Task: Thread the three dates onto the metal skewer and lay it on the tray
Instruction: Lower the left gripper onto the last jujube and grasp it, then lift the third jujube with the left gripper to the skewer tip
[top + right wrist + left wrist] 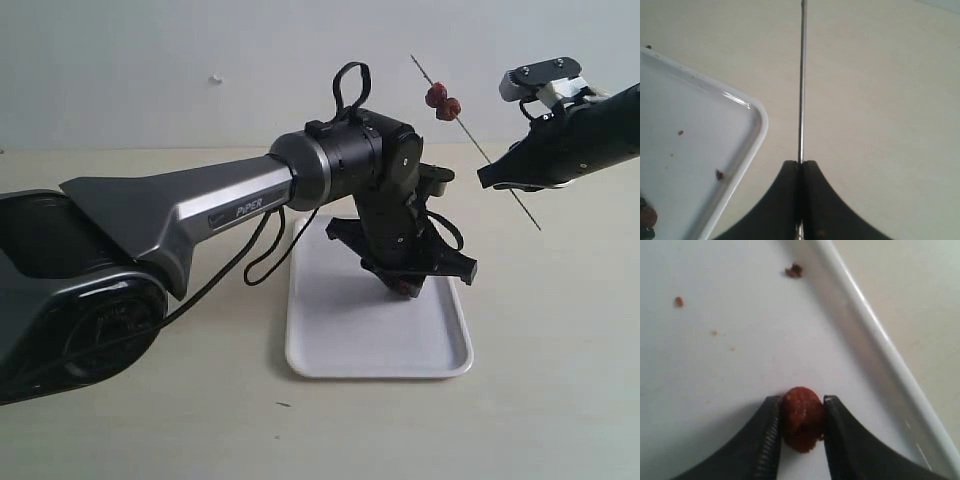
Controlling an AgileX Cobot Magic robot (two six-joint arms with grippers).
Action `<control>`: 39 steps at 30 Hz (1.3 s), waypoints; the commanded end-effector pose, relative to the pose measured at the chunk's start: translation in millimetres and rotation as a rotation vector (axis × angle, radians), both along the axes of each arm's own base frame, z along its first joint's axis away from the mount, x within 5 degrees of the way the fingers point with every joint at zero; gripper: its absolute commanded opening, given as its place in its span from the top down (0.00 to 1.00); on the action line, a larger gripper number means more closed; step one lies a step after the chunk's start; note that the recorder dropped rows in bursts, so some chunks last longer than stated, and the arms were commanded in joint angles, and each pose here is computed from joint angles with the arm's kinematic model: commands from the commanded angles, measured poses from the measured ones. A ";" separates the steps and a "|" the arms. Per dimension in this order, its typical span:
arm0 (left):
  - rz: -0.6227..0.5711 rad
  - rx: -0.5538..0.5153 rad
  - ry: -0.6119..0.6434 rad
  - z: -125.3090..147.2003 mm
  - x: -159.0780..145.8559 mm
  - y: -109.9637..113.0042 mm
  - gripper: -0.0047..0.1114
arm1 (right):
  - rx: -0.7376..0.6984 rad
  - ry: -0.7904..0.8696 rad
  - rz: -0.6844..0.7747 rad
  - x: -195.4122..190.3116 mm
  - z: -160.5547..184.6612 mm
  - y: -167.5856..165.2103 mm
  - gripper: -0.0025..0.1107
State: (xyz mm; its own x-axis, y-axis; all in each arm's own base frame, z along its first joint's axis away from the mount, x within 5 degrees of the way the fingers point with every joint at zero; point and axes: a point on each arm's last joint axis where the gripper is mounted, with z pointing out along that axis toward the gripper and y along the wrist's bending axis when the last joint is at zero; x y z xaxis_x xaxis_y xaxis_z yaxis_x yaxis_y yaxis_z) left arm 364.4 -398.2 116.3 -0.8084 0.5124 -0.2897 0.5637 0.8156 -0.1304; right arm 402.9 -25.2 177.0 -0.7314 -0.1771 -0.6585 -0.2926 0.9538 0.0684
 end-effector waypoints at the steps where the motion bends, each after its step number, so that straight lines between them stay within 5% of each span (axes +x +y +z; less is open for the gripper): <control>1: 0.001 0.018 0.016 -6.9 -1.7 0.3 0.74 | 0.003 -0.013 -0.011 0.6 3.4 -0.6 0.98; 10: -0.045 0.027 -0.002 2.9 3.0 6.4 0.74 | 0.003 -0.013 -0.011 0.6 3.4 -0.6 0.98; 17: -0.030 -0.016 -0.002 49.7 30.6 45.7 0.74 | -0.012 -0.007 0.020 -0.4 2.7 0.1 0.98; 28: -0.019 -0.545 0.152 108.6 91.8 144.9 0.74 | -0.043 0.029 0.338 -12.5 -0.1 13.9 0.98; 33: 0.054 -0.661 0.144 115.7 112.6 183.3 0.74 | -0.039 0.038 0.432 -16.9 -0.5 18.1 0.98; 39: 0.092 -0.749 0.139 122.0 121.8 202.7 0.74 | -0.051 0.058 0.598 -25.5 -1.8 23.0 0.98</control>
